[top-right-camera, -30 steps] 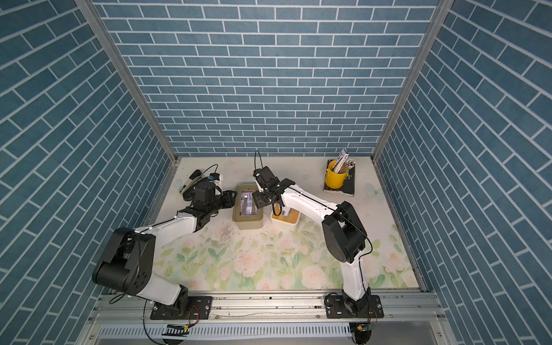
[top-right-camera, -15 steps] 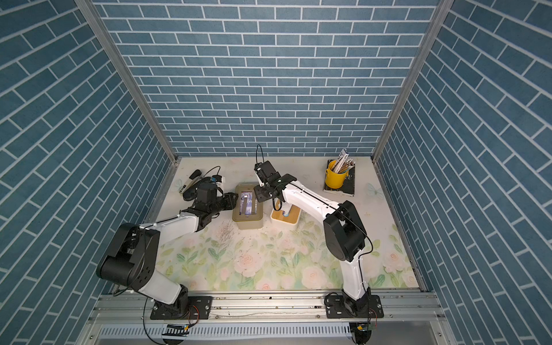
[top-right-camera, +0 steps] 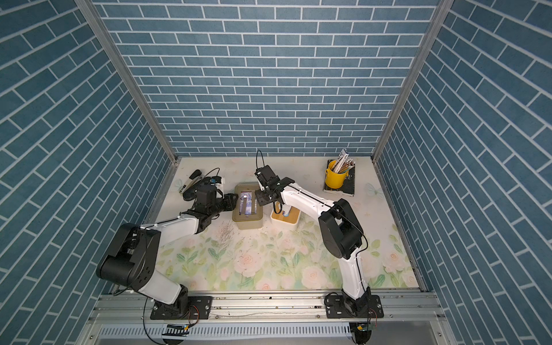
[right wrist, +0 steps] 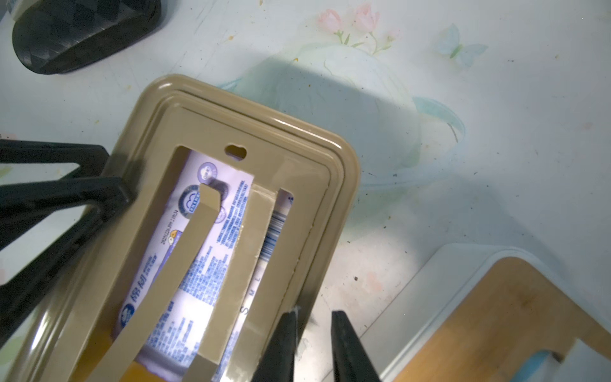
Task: Put the tissue paper into the tissue box
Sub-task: Move the tissue box to the center of the board.
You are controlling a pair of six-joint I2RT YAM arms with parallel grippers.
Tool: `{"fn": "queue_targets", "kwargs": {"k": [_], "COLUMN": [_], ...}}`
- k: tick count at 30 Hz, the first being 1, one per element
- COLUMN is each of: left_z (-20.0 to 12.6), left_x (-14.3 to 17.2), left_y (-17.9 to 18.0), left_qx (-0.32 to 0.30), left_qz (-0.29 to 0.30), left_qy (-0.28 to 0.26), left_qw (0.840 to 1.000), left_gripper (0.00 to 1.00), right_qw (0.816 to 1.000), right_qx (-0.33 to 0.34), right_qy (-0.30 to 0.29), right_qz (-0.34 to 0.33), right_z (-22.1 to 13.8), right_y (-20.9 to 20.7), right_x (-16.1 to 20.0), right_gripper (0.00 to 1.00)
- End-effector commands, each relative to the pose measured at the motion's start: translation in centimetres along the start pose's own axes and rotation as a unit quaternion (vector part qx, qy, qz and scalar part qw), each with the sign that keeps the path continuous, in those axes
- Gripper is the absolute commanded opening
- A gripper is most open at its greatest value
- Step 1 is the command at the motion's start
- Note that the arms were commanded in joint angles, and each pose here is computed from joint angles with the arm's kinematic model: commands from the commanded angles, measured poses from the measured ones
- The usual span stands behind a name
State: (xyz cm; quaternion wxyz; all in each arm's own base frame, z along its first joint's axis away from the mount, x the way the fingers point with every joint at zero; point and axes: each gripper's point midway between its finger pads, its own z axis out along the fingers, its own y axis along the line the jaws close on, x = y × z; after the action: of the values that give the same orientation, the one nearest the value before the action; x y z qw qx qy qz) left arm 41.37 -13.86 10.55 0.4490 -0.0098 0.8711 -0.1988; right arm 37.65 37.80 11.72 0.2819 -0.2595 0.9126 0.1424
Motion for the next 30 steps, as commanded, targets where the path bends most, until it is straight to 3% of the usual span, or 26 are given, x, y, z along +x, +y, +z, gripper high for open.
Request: {"fn": "queue_targets", "kwargs": {"k": [1,10,14,17,21,24,27,30], "left_z": [0.4,0.7,0.9,1.2,0.9,-0.2,-1.8,-3.1], "left_x": [3.4,4.4,4.3,3.8,1.9,0.3,-0.5,-0.1], "left_y": [1.4,2.6,2.6,2.4,1.6,1.0,0.7,0.9], "left_qx": [-0.018,-0.010,-0.007,-0.007,-0.006,-0.012,-0.018,-0.027], "left_qz": [-0.002,-0.029,-0.031,-0.027,-0.021,-0.013,-0.008,-0.007], "left_qy": [0.049,0.064,0.068,0.075,0.075,0.076,0.077,0.084], "left_qw": [0.999,0.997,0.997,0.997,0.997,0.997,0.997,0.996], "left_gripper": [0.46,0.47,0.47,0.47,0.62,0.76,0.77,0.70], "right_qw": [0.999,0.998,0.998,0.999,1.000,1.000,0.999,0.999], "right_qx": [0.006,0.003,0.003,-0.003,-0.011,-0.016,-0.018,-0.018], "right_qy": [0.053,0.062,0.052,0.032,0.002,-0.016,-0.027,-0.033], "right_qz": [0.006,0.019,0.019,0.019,0.017,0.015,0.012,0.011], "right_z": [2.1,2.6,2.0,0.8,-1.3,-2.9,-4.2,-5.0], "right_y": [-0.7,-1.1,-1.0,-0.7,-0.2,0.0,0.1,-0.1], "right_x": [4.2,6.6,6.0,4.4,2.2,1.1,0.7,0.9], "right_gripper": [0.22,0.21,0.21,0.27,0.40,0.44,0.45,0.46]}}
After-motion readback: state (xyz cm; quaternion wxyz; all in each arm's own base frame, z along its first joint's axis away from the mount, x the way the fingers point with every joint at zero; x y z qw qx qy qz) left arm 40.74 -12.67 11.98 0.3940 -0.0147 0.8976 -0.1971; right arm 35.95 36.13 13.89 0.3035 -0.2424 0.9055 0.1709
